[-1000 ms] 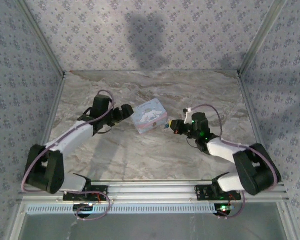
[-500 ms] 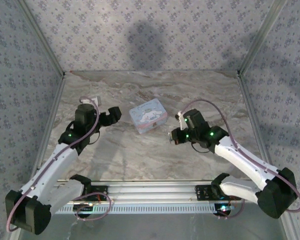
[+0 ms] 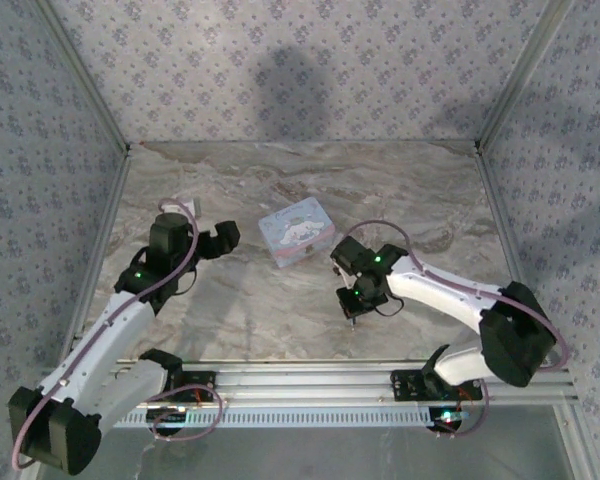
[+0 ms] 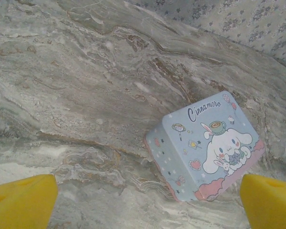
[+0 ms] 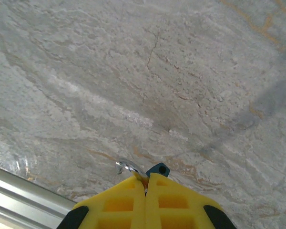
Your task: Unlock a padlock with a key
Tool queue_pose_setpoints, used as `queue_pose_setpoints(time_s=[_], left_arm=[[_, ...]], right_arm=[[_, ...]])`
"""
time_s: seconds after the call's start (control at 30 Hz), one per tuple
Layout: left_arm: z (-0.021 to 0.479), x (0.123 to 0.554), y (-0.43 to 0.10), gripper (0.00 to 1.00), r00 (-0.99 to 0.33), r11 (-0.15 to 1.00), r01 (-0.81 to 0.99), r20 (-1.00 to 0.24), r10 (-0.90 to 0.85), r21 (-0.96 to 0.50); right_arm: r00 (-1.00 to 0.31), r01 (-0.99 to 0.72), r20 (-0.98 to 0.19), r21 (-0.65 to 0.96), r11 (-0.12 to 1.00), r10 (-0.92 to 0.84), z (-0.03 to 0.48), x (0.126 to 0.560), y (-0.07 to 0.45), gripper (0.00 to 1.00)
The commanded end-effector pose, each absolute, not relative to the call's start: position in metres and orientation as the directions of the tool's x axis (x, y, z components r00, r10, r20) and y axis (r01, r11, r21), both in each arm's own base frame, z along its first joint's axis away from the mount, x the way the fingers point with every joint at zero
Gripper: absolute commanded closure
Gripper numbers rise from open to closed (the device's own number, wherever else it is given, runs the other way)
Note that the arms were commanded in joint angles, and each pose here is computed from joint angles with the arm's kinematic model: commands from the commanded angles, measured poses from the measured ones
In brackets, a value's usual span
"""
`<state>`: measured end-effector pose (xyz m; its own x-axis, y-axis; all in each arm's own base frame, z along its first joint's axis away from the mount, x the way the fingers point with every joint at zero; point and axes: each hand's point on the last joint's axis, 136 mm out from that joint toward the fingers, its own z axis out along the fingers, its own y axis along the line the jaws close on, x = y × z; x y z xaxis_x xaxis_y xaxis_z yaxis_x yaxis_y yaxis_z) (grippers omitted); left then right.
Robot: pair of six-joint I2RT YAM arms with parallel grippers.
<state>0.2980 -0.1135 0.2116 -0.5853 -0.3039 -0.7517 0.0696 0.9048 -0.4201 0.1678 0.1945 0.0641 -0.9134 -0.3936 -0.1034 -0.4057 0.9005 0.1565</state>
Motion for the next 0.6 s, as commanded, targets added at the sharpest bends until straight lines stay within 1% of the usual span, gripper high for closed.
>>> queue_pose_setpoints(time_s=[0.0, 0.07, 0.37, 0.47, 0.57], left_arm=[[0.21, 0.294, -0.11, 0.02, -0.581, 0.912, 0.069, -0.759, -0.293, -0.404], [0.209, 0.294, -0.11, 0.02, -0.585, 0.911, 0.068, -0.756, -0.293, -0.406], [0.205, 0.295, -0.111, 0.02, -0.596, 0.91, 0.066, -0.747, -0.293, -0.41], [0.204, 0.296, -0.111, 0.02, -0.6, 0.91, 0.061, -0.744, -0.294, -0.409], [0.204, 0.298, -0.112, 0.02, -0.604, 0.909, 0.059, -0.74, -0.296, -0.412]], right_arm=[[-0.905, -0.425, -0.104, 0.181, 0.887, -0.413, 0.062, 0.174, 0.209, 1.0], [-0.896, -0.443, -0.102, 0.208, 0.872, -0.432, 0.055, 0.176, 0.218, 1.0], [-0.904, -0.427, -0.09, 0.269, 0.863, -0.419, 0.033, 0.185, 0.239, 0.99], [-0.908, -0.417, -0.08, 0.27, 0.868, -0.411, 0.029, 0.187, 0.239, 0.95], [-0.911, -0.411, -0.092, 0.268, 0.872, -0.401, 0.029, 0.19, 0.238, 0.87]])
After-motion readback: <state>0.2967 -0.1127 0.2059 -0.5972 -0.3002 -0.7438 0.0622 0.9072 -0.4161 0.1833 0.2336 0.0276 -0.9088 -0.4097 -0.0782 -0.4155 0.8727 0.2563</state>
